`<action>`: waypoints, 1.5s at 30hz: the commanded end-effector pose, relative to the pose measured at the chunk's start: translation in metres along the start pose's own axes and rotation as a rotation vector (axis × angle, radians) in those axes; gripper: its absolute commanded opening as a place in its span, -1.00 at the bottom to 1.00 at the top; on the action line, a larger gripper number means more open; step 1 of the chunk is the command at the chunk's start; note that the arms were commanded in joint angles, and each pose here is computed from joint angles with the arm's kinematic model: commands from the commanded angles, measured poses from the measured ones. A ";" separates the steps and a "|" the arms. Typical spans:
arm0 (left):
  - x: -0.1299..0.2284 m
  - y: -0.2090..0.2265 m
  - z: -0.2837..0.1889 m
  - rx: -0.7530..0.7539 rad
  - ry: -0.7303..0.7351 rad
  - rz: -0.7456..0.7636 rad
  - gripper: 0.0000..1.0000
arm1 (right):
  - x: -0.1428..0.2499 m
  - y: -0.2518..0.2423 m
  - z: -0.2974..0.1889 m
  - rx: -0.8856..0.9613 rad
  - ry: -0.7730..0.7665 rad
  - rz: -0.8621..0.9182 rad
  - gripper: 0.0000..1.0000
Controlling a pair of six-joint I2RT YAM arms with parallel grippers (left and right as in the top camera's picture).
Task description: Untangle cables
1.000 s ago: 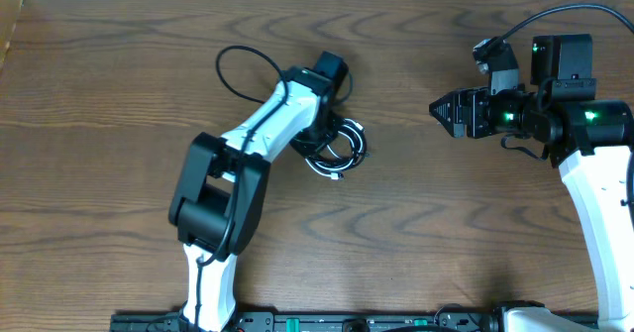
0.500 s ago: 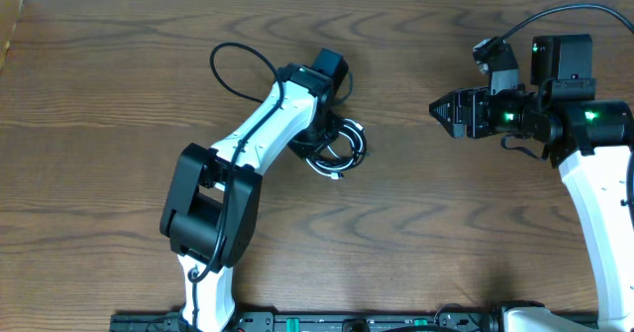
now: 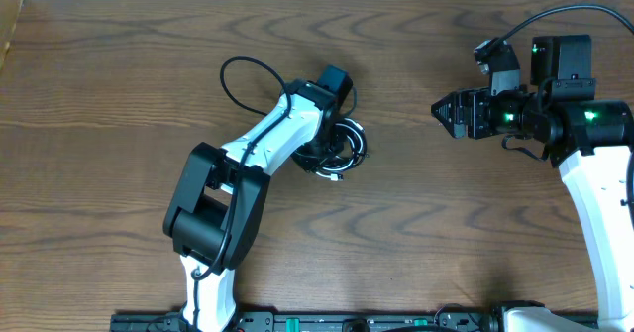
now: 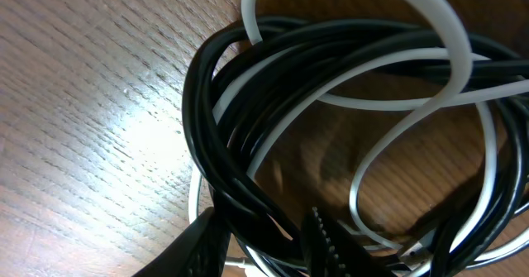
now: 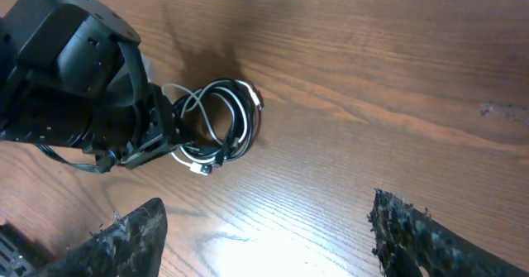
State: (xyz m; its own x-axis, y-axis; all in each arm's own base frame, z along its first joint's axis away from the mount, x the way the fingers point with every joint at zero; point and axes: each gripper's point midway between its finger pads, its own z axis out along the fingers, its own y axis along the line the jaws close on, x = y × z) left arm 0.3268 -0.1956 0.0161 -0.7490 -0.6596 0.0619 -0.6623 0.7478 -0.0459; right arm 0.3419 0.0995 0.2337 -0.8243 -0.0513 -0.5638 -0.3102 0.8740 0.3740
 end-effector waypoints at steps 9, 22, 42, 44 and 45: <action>0.002 0.009 0.030 -0.064 0.036 -0.024 -0.85 | 0.005 0.001 0.003 0.002 0.016 0.009 0.51; -0.015 -0.026 -0.046 0.168 -0.054 0.083 -0.85 | 0.004 0.005 0.012 -0.010 0.028 0.054 0.51; -0.002 -0.070 -0.134 0.520 -0.074 0.195 -0.85 | 0.013 0.039 0.108 -0.149 0.178 0.273 0.41; 0.001 -0.079 -0.140 0.569 -0.060 0.224 -0.85 | 0.017 0.038 0.120 -0.145 0.203 0.311 0.40; 0.002 -0.083 -0.143 0.592 -0.053 0.230 -0.85 | 0.019 0.037 0.125 -0.143 0.211 0.323 0.38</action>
State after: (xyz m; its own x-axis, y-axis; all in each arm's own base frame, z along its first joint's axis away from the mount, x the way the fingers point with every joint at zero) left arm 0.3800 -0.2371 0.1506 -0.8306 -0.5518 -0.0754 -0.4303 0.7218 -0.5420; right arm 0.3756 0.1845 0.1612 -0.9425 0.0523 -0.3301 -0.1606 0.7952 0.5847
